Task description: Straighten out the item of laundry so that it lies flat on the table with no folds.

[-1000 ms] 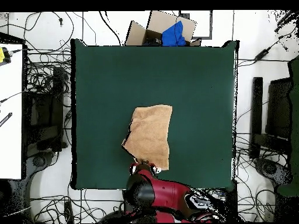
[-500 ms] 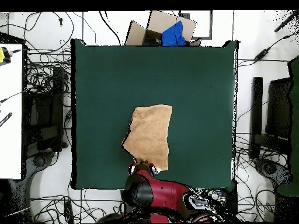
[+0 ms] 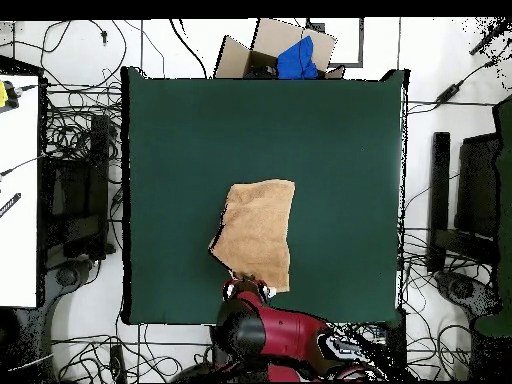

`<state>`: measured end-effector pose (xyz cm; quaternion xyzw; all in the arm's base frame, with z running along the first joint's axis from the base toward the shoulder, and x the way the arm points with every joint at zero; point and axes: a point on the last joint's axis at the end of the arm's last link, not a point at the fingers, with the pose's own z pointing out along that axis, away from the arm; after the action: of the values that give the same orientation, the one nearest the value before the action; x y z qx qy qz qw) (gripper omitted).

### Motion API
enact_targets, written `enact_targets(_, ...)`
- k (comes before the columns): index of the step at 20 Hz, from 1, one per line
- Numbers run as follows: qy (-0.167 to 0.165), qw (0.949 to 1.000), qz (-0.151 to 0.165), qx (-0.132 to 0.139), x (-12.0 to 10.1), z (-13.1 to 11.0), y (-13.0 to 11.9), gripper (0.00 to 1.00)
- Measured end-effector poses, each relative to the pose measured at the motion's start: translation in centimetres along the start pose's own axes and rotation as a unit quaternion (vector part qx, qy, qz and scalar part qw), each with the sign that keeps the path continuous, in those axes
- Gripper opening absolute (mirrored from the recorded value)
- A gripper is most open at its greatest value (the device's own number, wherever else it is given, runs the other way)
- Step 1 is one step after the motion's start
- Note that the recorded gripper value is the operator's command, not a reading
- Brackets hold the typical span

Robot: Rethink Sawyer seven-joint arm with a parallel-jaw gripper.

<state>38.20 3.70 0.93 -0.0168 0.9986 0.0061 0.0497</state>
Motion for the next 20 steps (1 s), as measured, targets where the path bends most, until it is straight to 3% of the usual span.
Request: enact_targets(20, 0.007, 0.9999, 0.009, -0.005, 0.9, 1.0, -0.2, 0.00)
